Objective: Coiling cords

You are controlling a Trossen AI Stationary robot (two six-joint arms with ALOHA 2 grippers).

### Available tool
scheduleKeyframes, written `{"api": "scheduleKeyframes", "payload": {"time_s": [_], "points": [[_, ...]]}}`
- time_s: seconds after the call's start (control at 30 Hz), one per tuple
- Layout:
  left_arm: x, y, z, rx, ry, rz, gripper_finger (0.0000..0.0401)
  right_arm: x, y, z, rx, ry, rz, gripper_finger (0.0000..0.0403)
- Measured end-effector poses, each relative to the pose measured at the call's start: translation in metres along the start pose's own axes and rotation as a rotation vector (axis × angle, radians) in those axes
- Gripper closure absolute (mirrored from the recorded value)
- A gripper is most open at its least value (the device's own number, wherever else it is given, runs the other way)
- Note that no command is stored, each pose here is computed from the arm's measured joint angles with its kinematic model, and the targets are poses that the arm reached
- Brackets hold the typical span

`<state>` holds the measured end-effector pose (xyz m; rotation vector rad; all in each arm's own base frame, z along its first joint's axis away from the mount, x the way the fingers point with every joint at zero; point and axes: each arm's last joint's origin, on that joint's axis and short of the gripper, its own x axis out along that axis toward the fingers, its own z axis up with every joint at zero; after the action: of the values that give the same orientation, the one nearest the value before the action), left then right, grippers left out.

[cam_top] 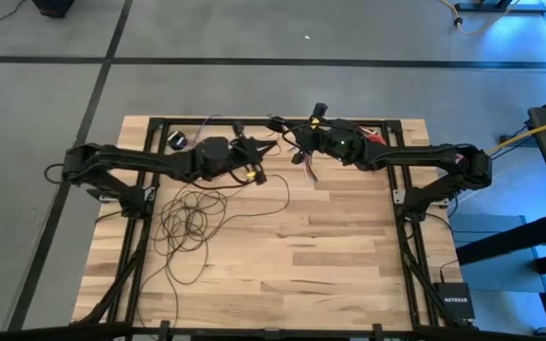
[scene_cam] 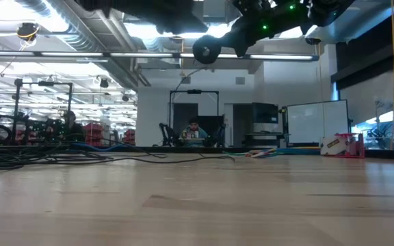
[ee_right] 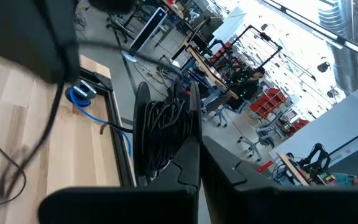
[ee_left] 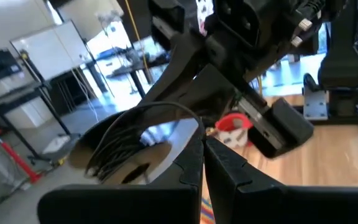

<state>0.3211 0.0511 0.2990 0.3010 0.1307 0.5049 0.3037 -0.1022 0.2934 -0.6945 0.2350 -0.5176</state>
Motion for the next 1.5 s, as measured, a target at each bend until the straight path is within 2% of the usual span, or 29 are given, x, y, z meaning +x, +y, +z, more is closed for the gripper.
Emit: {"api": "scheduleKeyframes", "payload": {"time_s": [0.27, 0.6, 0.87, 1.13, 1.27, 1.5], "points": [[0.032, -0.014, -0.027, 0.041, -0.043, 0.035, 0.0396, 0.0, -0.001, 0.001, 0.033, -0.013, -0.008, 0.0393], [0.06, -0.001, -0.061, 0.081, 0.07, 0.088, 0.0396, 0.0, -0.001, 0.005, 0.107, -0.082, 0.032, 0.0393], [0.064, 0.021, -0.077, 0.101, 0.173, 0.171, 0.0396, -0.009, -0.007, 0.008, 0.124, -0.061, 0.046, 0.0393], [0.065, 0.032, -0.096, 0.132, 0.318, 0.189, 0.0396, -0.018, -0.016, 0.017, 0.153, -0.121, 0.05, 0.0393], [0.065, 0.042, -0.105, 0.114, 0.379, 0.204, 0.0396, -0.021, -0.015, 0.016, 0.163, -0.111, 0.087, 0.0393], [0.064, 0.051, -0.112, 0.102, 0.43, 0.217, 0.0396, -0.021, -0.015, 0.015, 0.141, -0.081, 0.076, 0.0393]]}}
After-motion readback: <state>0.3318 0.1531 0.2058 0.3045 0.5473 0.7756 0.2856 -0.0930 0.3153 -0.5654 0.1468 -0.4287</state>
